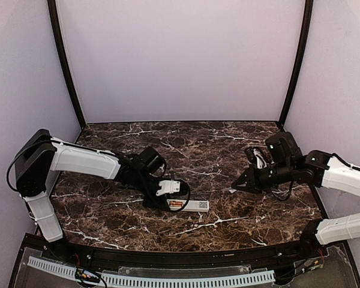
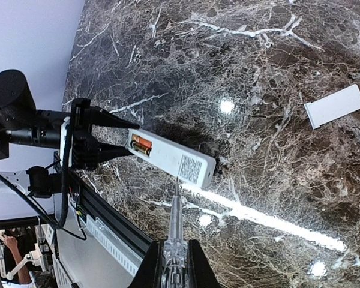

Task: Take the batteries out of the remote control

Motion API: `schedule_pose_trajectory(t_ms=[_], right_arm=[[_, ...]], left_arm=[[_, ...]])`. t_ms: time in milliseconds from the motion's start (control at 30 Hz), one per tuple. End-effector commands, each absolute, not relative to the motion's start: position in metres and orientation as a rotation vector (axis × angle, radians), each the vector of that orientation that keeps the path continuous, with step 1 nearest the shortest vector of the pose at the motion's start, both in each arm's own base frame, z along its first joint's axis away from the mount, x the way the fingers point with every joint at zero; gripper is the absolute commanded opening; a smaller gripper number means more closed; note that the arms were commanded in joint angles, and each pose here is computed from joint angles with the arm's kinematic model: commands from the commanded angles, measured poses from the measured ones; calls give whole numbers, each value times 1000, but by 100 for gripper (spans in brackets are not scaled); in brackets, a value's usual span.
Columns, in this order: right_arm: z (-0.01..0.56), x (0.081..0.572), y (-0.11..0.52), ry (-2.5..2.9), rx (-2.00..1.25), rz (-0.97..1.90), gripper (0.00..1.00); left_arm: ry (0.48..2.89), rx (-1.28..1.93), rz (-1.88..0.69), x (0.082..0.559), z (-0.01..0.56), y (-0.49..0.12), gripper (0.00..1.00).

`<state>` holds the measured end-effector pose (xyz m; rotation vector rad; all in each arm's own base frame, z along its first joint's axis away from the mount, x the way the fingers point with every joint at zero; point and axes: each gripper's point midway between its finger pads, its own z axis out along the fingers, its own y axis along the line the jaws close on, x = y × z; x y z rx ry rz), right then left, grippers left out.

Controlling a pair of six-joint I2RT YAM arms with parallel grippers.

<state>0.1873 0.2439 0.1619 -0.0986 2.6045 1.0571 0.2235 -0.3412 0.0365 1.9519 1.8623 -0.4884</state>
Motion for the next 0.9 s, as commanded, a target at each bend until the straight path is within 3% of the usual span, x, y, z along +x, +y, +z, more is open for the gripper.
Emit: schedule_pose_trajectory(t_ms=[0,600,867], right_arm=[[167,186,239,2582,-78,1071,0],[168,174,220,2594,-32,1027,0],[167,172,215,2597,-10,1011,0]], left_arm=[[1867,1881,-518,203,65,-350,19],[1959,1804,-608,126,53,-377,21],[1985,1819,-594,117,38,-376,30]])
